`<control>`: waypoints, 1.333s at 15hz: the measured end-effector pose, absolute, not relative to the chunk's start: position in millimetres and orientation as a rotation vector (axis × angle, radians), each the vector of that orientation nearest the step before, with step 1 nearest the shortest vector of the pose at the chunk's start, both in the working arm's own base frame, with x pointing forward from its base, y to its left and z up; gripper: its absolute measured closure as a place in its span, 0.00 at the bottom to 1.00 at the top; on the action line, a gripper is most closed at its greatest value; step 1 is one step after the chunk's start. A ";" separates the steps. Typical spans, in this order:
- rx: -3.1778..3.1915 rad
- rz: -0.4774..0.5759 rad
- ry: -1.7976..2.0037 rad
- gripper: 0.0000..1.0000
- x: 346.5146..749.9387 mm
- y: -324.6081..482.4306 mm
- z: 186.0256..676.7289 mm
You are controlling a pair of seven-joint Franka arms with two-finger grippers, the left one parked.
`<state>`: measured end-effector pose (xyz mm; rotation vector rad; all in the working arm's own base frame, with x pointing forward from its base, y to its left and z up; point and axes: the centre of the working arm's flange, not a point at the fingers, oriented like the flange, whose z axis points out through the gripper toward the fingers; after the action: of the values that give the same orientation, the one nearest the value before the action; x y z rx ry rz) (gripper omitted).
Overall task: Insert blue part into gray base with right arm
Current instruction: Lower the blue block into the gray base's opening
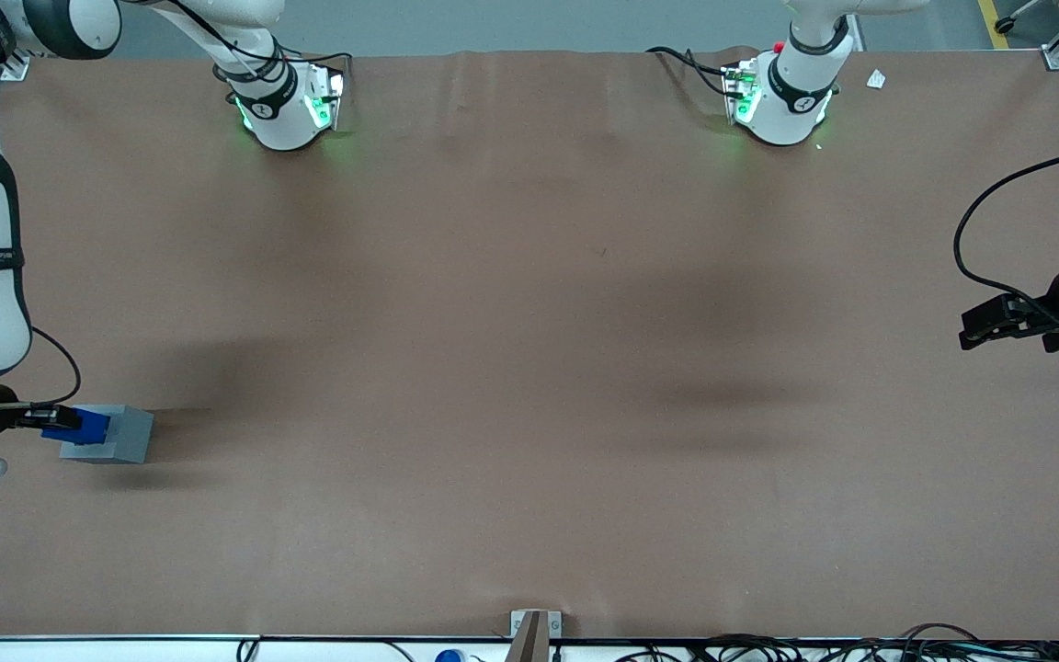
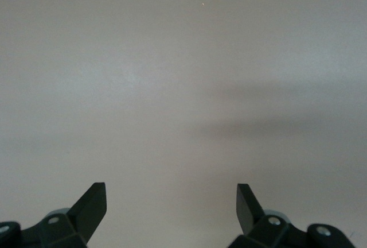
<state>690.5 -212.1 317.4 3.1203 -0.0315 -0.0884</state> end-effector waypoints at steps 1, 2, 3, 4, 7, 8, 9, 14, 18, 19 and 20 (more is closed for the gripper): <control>3.120 -0.089 -0.032 0.49 690.4 -212.1 317.3; 3.120 -0.090 -0.032 0.49 690.3 -212.0 317.0; 3.121 -0.092 -0.031 0.49 690.1 -211.8 316.4; 3.121 -0.094 -0.031 0.49 689.9 -211.5 315.6; 3.122 -0.097 -0.031 0.49 689.7 -211.1 314.2; 3.122 -0.098 -0.031 0.49 689.6 -211.0 313.8; 3.123 -0.100 -0.031 0.49 689.6 -211.0 312.9; 3.123 -0.102 -0.030 0.49 689.7 -211.0 311.9; 3.122 -0.095 -0.030 0.49 690.2 -211.1 312.2; 3.120 -0.086 -0.030 0.49 691.0 -211.3 312.2; 3.119 -0.082 -0.031 0.49 691.4 -211.4 311.6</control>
<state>691.4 -211.4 311.6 3.1193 -0.0307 -0.0821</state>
